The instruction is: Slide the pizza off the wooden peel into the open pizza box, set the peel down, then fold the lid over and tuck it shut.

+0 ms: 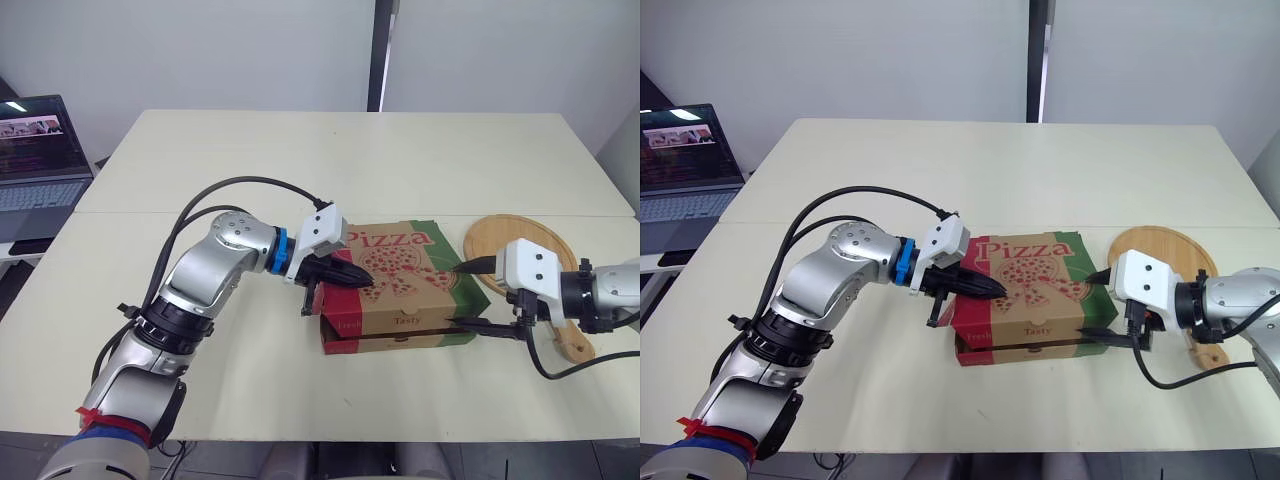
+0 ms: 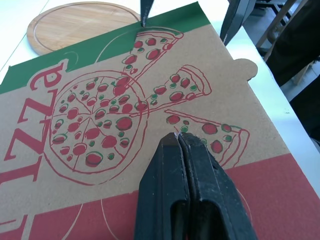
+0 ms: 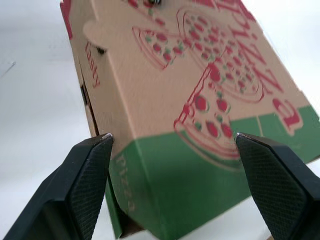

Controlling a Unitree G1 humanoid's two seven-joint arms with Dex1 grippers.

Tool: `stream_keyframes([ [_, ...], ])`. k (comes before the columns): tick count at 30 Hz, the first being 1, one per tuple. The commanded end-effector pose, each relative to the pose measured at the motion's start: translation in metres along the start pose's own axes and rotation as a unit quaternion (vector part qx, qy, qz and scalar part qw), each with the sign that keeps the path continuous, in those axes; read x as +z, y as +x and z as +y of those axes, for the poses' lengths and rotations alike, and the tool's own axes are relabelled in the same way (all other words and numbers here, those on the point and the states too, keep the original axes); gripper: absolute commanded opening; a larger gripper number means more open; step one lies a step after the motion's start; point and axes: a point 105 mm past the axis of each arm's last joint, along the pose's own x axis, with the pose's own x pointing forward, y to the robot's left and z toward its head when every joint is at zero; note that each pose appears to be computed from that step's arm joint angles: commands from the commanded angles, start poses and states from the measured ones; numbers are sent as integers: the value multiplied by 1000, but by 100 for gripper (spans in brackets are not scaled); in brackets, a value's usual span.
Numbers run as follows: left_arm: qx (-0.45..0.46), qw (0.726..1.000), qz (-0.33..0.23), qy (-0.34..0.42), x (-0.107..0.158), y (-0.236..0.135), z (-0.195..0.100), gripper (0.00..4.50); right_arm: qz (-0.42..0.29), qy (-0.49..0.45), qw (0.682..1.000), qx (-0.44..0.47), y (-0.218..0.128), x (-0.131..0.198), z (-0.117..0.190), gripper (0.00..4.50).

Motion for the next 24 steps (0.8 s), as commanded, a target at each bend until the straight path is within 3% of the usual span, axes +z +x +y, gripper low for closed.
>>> stream_keyframes([
  [1,-24,999,4,39,11,5,-8,0,-5,-14,1000,-10,1,5,-2,417],
  [8,-41,996,52,64,-5,12,-16,0,0,-11,1000,-12,8,-1,5,417],
  [16,-39,995,60,69,-11,14,-17,0,-2,-16,999,-37,17,-7,7,417],
  [24,-30,995,65,69,-15,14,-16,0,-27,54,997,-53,-16,-4,3,417],
])
